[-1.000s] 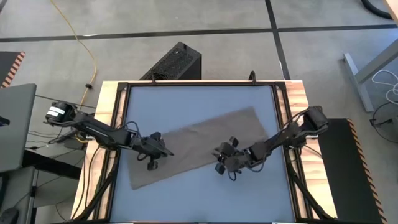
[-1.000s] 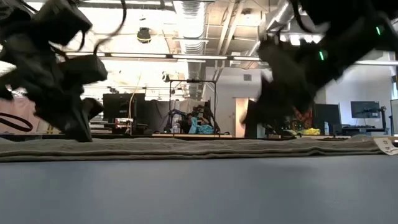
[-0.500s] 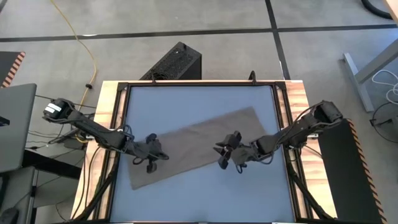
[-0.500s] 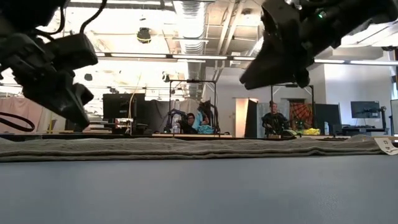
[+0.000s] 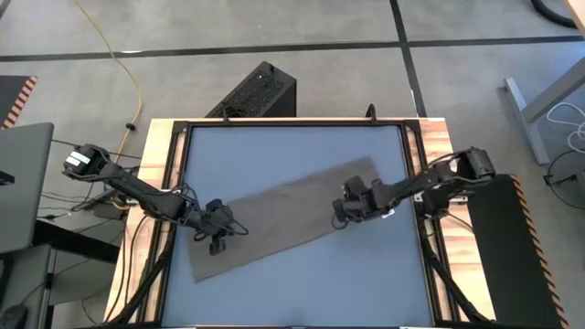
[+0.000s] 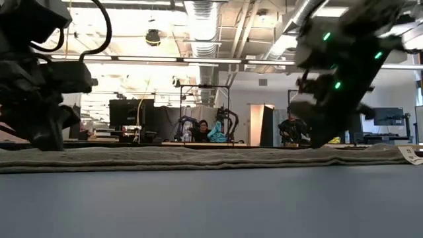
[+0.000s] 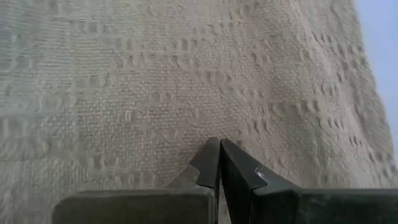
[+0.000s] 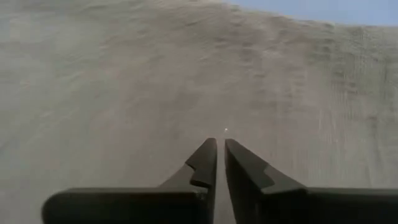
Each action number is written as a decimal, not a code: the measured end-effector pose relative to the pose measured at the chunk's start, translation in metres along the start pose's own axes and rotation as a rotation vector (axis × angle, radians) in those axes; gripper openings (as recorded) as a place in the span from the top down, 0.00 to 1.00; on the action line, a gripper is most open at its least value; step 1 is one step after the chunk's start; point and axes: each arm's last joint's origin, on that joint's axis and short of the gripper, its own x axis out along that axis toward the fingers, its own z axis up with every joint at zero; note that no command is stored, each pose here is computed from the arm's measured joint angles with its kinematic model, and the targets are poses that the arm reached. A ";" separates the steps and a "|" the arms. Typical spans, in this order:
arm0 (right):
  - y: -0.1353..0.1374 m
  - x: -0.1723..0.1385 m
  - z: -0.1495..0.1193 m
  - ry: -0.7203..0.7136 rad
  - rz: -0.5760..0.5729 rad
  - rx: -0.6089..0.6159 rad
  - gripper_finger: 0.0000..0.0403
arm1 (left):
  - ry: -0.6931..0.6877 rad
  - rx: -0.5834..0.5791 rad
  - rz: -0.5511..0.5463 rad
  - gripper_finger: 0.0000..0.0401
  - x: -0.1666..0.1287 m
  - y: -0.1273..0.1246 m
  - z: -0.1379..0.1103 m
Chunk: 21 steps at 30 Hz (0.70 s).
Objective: Roll towel
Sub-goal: Roll the gray towel
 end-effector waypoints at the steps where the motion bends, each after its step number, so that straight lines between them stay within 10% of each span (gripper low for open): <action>1: -0.002 0.010 0.002 0.000 -0.014 0.002 0.87 | 0.008 -0.003 -0.010 1.00 0.000 -0.001 -0.001; 11: -0.022 0.087 0.054 -0.104 -0.139 -0.079 0.95 | 0.018 -0.017 -0.193 1.00 -0.005 -0.028 -0.012; 21: -0.029 0.032 0.113 -0.076 0.143 -0.165 0.93 | -0.268 0.275 -0.252 1.00 -0.032 -0.063 0.021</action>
